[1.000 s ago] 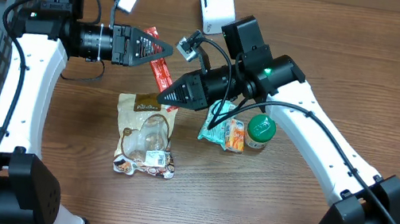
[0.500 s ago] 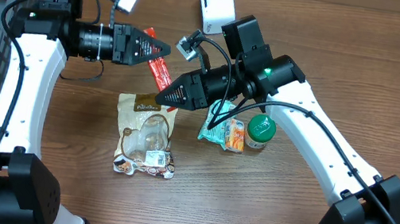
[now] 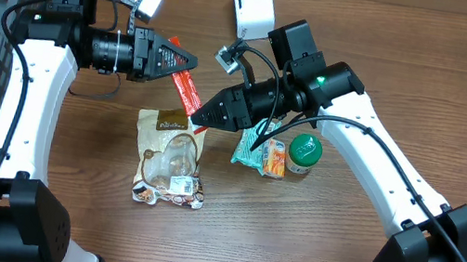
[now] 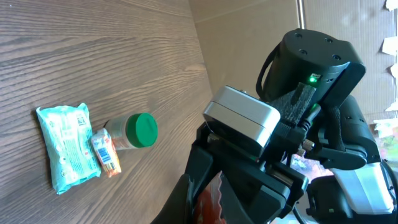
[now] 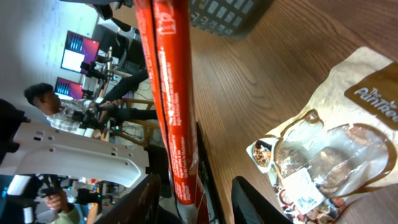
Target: Scan the item barcode
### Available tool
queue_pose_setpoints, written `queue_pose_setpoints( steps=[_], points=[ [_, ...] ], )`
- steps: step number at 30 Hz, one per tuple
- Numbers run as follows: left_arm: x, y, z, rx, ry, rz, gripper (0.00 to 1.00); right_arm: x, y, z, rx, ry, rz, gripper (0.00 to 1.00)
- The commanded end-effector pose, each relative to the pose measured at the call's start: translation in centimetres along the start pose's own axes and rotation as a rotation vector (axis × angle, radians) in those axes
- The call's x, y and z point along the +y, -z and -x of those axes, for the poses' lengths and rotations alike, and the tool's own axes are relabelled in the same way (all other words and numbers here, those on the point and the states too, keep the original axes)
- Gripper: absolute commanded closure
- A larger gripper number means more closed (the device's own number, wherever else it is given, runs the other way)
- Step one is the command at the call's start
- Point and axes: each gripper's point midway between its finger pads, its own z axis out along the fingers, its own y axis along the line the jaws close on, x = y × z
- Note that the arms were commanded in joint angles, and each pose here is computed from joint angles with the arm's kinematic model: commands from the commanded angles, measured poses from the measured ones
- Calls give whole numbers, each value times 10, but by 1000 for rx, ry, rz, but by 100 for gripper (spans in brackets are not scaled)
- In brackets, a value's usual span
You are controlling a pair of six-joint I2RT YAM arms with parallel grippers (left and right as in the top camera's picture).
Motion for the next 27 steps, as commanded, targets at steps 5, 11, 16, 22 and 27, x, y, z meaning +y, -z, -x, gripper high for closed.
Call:
queue_pose_setpoints(
  steps=[5,11,16,22,27],
  points=[
    [-1,0,0,-1,20,-1,96,7,3,3,-10,70,18,69],
    [0,3,2,-9,15,1,96,13,3,2,-9,106,53,81],
    [2,8,5,-23,20,5,96,13,3,2,-9,106,53,90],
    [5,12,7,-37,18,13,95,12,3,2,-10,144,45,96],
    [23,14,12,-54,-7,121,45,10,3,2,-12,259,35,96]
  ],
)
